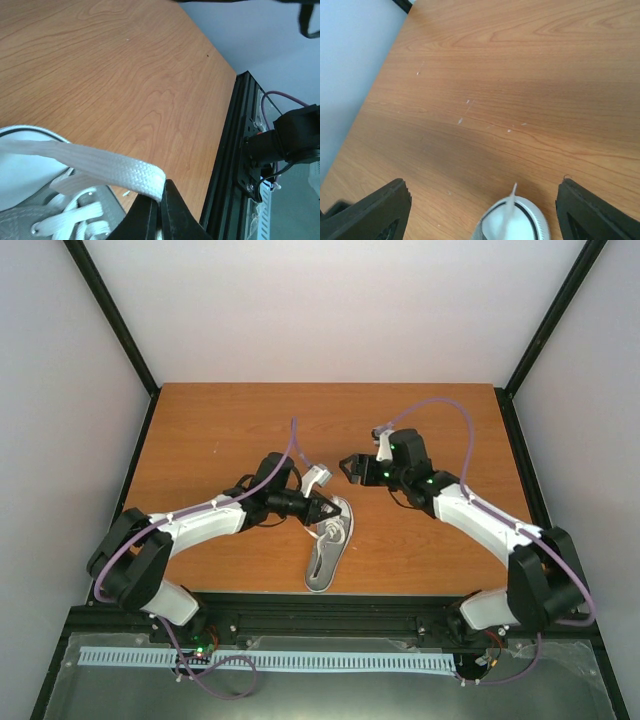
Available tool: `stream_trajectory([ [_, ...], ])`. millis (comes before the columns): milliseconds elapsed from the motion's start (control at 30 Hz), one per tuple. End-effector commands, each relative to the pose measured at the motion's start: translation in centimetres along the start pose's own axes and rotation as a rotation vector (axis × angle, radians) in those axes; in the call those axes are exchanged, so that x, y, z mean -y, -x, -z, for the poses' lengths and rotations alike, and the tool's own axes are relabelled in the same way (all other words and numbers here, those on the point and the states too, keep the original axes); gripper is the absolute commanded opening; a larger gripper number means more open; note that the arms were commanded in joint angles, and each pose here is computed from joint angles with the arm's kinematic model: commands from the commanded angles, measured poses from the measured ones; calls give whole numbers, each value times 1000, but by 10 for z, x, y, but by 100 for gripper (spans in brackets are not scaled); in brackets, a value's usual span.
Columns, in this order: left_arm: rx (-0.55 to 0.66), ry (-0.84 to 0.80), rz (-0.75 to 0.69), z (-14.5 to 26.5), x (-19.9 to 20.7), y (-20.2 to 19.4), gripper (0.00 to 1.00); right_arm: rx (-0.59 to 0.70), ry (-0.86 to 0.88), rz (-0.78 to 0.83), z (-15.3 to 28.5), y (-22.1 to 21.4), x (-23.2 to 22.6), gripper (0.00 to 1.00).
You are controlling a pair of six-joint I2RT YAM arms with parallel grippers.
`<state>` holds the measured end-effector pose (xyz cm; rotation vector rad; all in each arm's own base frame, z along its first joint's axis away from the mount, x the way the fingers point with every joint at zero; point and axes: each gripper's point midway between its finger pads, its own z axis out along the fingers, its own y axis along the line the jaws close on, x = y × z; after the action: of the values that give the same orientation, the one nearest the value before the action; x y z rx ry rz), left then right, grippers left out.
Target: Tie the shoes
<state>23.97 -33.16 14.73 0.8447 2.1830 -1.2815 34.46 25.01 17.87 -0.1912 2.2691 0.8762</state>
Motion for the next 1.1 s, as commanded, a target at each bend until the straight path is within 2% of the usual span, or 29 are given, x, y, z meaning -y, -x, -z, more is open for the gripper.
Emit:
stream_trajectory([
  [0,82,-41,-9,13,4,19,1,103,4,39,30,9,5,82],
  [133,88,-42,6,17,1,19,1,91,85,108,37,-26,6,77],
  [333,93,-62,9,20,4,19,1,81,205,219,28,-81,-8,54],
  [500,94,-65,6,21,6,18,1,81,231,283,14,-94,-11,43],
  [633,95,-63,5,22,6,18,1,53,234,354,1,-104,-13,42],
  [933,90,-73,8,21,7,17,1,92,256,455,-15,-102,-23,41],
  [1067,95,-52,0,23,5,18,1,93,182,448,-22,-96,-14,39],
])
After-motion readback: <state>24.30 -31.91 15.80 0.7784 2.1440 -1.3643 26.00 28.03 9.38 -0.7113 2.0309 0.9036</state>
